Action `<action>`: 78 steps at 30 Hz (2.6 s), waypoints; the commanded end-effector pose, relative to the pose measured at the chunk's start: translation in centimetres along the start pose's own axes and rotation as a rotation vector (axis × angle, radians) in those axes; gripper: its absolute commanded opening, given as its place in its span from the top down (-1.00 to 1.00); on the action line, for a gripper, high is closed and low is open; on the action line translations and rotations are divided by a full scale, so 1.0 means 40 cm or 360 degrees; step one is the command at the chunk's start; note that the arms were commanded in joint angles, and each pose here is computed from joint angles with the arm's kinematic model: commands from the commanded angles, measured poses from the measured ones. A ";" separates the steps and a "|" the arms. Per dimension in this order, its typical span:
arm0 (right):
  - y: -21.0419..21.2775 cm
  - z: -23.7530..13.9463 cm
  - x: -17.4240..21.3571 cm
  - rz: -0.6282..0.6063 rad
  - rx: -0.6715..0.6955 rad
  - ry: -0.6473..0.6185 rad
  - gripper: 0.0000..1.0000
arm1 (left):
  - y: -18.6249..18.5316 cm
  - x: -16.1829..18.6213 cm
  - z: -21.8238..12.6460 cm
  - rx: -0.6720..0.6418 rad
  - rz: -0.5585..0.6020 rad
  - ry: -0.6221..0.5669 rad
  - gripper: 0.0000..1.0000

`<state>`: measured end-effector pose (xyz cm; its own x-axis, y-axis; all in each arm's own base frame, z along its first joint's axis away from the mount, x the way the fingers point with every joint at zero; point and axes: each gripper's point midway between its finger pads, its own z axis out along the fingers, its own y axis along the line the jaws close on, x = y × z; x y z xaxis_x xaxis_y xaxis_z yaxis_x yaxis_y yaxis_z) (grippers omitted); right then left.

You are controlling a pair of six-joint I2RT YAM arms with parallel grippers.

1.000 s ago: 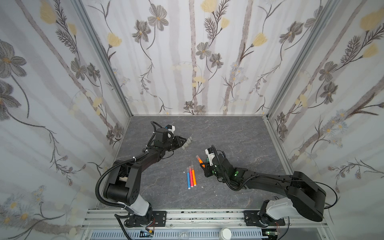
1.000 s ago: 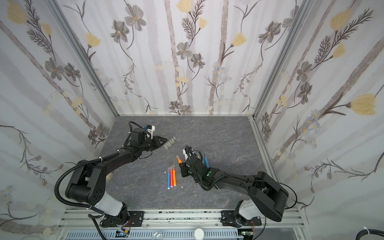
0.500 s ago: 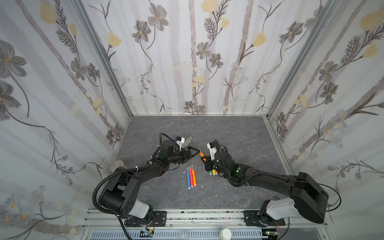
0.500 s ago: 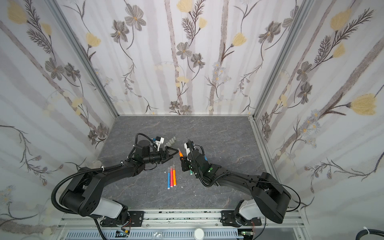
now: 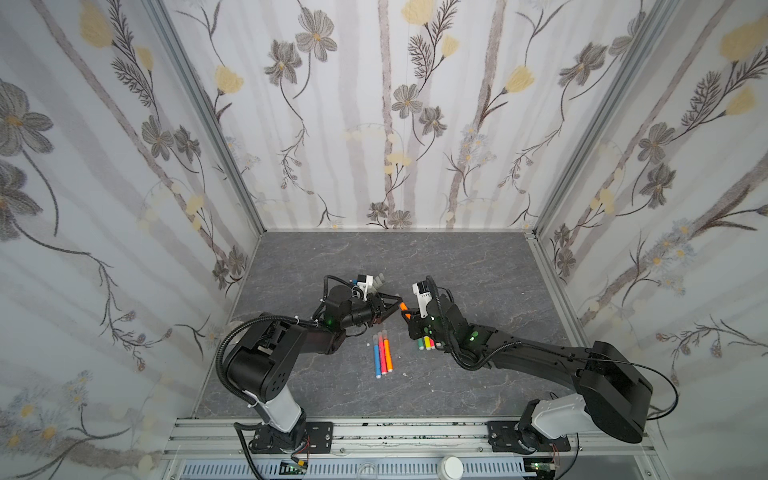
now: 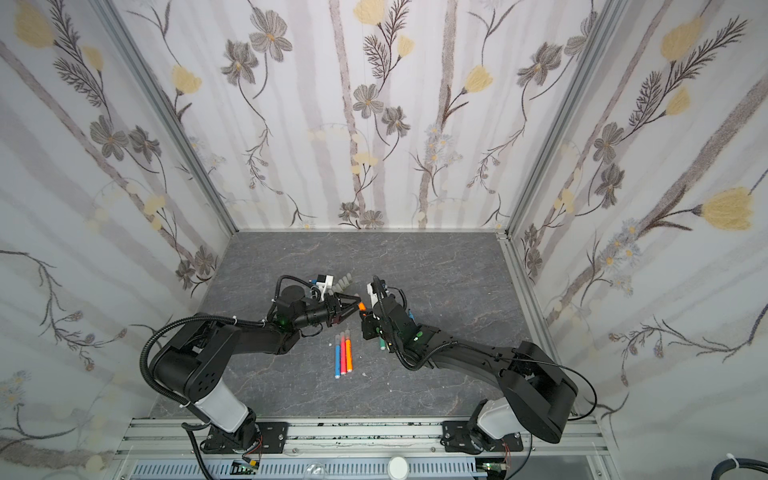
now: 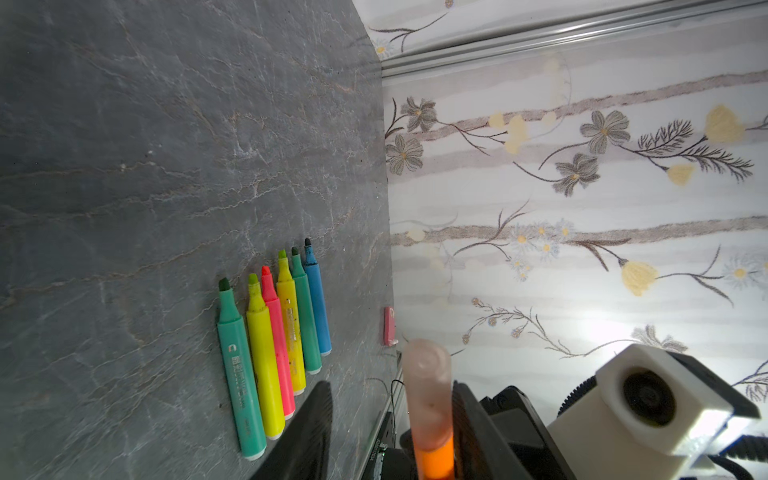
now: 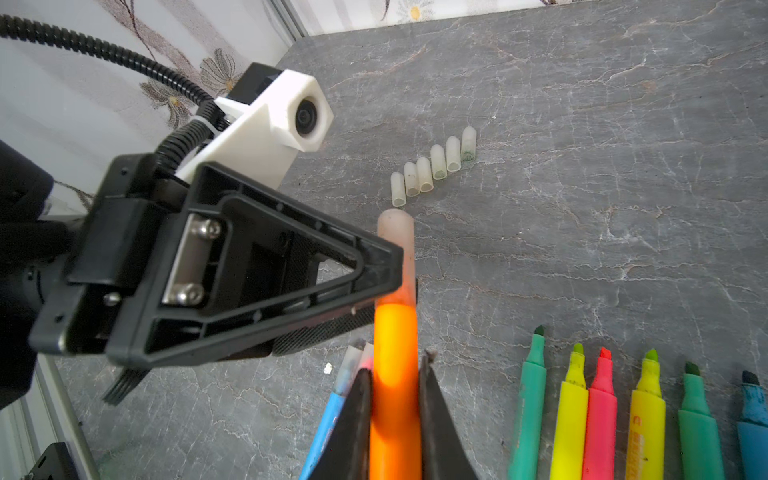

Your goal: Open the pen caps

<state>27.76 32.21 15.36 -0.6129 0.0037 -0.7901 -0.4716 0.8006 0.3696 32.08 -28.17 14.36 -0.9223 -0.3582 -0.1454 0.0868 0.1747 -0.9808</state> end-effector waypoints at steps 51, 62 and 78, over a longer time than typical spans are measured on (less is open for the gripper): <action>-0.016 -0.031 0.122 -0.0006 -0.0023 0.0118 1.00 | -0.066 -0.123 0.048 0.0070 0.0087 -0.0129 1.00; -0.005 -0.076 0.164 0.0031 -0.0026 0.0115 1.00 | -0.038 -0.199 0.033 -0.0004 0.0107 -0.0202 1.00; -0.057 0.005 0.171 -0.0024 0.0311 0.0202 1.00 | 0.097 -0.276 -0.167 -0.0462 0.0225 -0.0386 1.00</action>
<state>23.76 31.29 10.13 -0.6777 -0.0673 -0.7323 -0.4195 0.8532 0.3098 40.83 -18.78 14.85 -0.7886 -0.5436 -0.2874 0.0780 0.3753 -0.9236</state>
